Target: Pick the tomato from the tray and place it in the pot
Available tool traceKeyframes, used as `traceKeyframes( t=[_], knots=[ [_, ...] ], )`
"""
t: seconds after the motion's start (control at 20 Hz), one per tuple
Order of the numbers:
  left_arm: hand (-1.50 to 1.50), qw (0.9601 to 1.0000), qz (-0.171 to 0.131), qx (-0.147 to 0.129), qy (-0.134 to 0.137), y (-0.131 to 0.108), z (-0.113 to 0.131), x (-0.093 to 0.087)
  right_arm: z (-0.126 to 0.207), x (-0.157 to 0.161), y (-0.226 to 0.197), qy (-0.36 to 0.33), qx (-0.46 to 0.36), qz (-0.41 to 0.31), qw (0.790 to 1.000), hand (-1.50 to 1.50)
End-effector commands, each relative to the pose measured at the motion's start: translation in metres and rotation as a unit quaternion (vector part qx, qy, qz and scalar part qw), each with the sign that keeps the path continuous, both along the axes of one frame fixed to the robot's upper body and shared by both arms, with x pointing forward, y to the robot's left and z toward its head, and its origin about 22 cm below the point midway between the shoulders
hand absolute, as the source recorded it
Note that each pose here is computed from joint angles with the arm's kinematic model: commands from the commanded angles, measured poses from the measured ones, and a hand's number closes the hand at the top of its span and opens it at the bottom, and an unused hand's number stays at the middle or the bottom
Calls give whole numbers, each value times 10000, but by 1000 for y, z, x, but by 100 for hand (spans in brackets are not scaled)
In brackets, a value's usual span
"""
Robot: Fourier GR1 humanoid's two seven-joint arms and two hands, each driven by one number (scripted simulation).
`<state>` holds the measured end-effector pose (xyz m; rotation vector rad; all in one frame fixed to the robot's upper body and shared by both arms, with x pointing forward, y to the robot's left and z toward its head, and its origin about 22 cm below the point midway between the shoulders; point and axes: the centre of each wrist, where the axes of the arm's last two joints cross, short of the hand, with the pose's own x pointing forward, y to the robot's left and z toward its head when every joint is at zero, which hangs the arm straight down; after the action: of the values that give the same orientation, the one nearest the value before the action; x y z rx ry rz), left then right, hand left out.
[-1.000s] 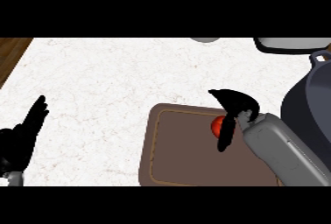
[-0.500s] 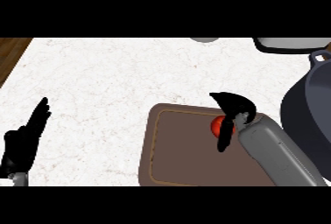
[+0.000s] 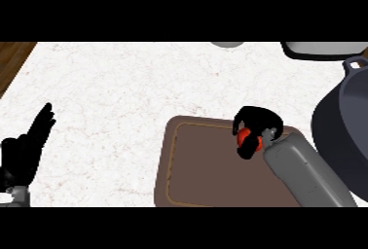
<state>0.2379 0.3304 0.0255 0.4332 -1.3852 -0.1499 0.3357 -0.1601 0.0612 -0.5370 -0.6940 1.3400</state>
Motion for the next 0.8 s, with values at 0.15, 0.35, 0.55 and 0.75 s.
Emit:
traceKeyframes(
  t=[0.15,0.35,0.55,0.75],
  knots=[
    [0,10000,7,9,-1,7,-6,-3,-3,-3,-1,113,-78,68,9999,150],
    [0,10000,22,38,1,5,-4,-8,5,1,-1,1,-20,42,10000,150],
    [0,9992,322,-71,213,11,-15,-16,11,-72,-13,-58,569,2636,9629,150],
    [0,9981,525,-5,329,22,-17,-21,40,-106,-11,-529,866,3867,9166,150]
  ],
)
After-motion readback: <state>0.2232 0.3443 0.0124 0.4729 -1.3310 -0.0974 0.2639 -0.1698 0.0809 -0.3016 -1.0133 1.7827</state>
